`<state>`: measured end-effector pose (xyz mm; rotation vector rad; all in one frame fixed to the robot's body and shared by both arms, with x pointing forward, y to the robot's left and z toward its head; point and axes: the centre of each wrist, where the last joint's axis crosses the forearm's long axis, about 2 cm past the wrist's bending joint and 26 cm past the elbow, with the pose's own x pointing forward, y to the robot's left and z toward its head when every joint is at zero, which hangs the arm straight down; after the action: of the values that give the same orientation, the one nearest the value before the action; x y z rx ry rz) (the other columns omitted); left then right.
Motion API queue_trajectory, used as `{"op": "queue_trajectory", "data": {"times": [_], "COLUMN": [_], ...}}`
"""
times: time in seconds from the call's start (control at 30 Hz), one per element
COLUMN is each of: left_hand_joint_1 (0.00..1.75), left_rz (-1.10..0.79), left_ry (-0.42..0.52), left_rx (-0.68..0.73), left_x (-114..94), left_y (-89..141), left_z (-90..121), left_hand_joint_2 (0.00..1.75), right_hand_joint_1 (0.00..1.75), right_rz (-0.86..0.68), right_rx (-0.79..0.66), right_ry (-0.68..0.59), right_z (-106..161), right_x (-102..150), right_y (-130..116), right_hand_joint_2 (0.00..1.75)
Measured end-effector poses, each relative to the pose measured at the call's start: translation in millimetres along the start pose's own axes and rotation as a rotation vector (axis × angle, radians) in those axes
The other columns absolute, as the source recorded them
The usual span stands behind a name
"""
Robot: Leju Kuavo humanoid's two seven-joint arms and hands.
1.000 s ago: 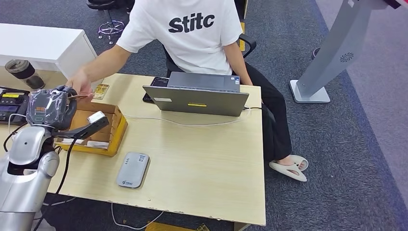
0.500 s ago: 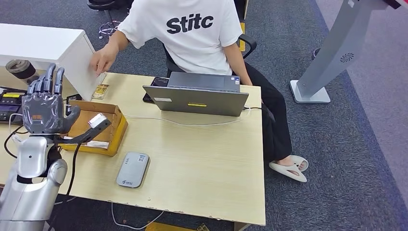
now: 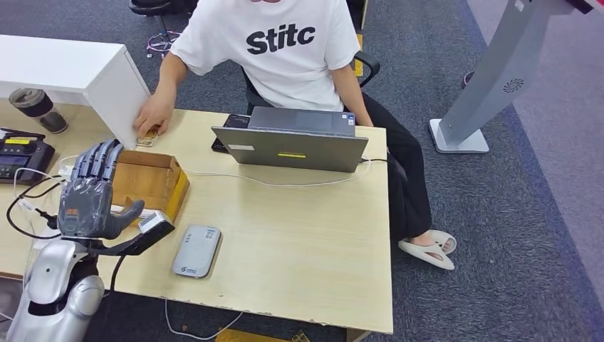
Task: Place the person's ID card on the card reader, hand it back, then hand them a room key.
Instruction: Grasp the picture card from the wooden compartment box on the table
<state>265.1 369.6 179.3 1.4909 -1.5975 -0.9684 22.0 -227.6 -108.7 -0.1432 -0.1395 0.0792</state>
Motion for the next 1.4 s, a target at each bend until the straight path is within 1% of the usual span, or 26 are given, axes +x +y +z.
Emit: {"op": "queue_trajectory", "data": {"times": [0.2, 0.27, 0.37, 0.47, 0.63, 0.87, 1.07, 1.4], "left_hand_joint_1": [0.0, 0.0, 0.0, 0.0, 0.0, 0.0, 0.0, 0.0], "left_rz": [-0.074, -0.093, -0.131, -0.16, -0.183, -0.206, -0.181, -0.147], "left_ry": [-0.048, -0.054, -0.068, -0.075, -0.081, -0.048, -0.008, 0.02], "left_rx": [-0.15, -0.189, -0.231, -0.247, -0.261, -0.24, -0.253, -0.326], "left_x": [-4, -9, -19, -27, -34, -40, -44, -40], "left_y": [0, 3, 10, 14, 18, 19, 8, -19], "left_z": [36, 42, 44, 42, 40, 21, 9, 0], "left_hand_joint_2": [1.75, 1.75, 1.75, 1.75, 1.75, 1.75, 1.75, 1.75], "right_hand_joint_1": [0.0, 0.0, 0.0, 0.0, 0.0, 0.0, 0.0, 0.0], "right_rz": [-0.002, -0.004, -0.003, 0.0, 0.012, 0.032, 0.037, 0.05], "right_rx": [-0.011, -0.01, -0.009, -0.008, -0.007, -0.008, -0.007, -0.003], "right_ry": [-0.001, -0.002, 0.004, 0.01, 0.008, 0.008, 0.011, 0.009], "right_z": [1, 1, 1, 1, 1, 1, 1, 1], "right_x": [-2, -2, -3, -3, -3, -2, -2, -1], "right_y": [3, 4, 4, 4, 4, 4, 4, 4], "right_hand_joint_2": [1.75, 1.75, 1.75, 1.75, 1.75, 1.75, 1.75, 1.75]}}
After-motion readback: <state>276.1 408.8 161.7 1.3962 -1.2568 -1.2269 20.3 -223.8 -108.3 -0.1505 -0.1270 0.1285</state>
